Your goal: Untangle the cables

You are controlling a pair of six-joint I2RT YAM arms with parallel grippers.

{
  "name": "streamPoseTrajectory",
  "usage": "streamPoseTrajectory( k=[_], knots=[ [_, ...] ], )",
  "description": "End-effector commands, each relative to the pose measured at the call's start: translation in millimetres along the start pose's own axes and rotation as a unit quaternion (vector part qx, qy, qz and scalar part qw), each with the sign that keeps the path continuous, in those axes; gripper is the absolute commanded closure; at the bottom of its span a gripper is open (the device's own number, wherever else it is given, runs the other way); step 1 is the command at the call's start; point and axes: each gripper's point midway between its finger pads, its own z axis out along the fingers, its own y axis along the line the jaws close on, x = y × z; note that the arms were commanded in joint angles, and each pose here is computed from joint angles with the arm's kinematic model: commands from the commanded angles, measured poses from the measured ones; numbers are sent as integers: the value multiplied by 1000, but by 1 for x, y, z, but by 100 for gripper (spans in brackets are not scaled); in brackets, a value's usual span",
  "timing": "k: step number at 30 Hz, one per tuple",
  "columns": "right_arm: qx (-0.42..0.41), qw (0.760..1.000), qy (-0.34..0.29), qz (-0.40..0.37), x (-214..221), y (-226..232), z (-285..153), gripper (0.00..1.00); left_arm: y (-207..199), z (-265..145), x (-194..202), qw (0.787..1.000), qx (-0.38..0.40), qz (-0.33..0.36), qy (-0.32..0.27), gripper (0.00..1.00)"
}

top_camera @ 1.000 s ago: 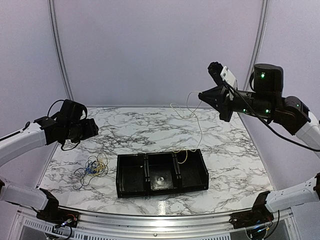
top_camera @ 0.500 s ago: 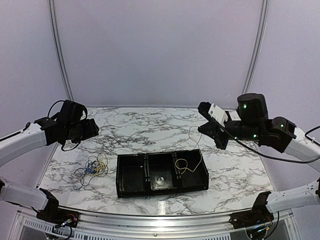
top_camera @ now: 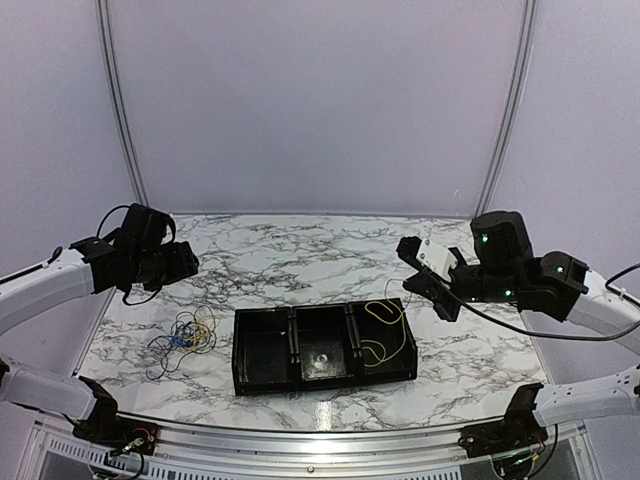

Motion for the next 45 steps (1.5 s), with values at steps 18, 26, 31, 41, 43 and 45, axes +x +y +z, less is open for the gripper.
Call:
streamPoseTrajectory(
  k=[18, 26, 31, 41, 43, 45],
  knots=[
    [-73, 993, 97, -10, 68, 33, 80, 100, 8, -3, 11, 1000, 8, -23, -2, 27],
    [-80, 990, 120, -10, 86, 39, 104, 100, 16, -2, 23, 999, 7, -31, 7, 27],
    [-69, 988, 136, -22, 99, 37, 120, 100, 23, -2, 31, 999, 3, -31, 10, 27],
    [-68, 983, 157, -65, 89, 25, 120, 100, 23, 0, 38, 999, 7, -25, 20, 27],
    [-87, 978, 172, -86, 90, 28, 113, 84, 21, -1, 36, 1000, 9, -21, 20, 27],
    [-112, 969, 199, -98, 95, 33, 103, 65, 18, -1, 34, 1000, 14, -16, 21, 27]
  ],
)
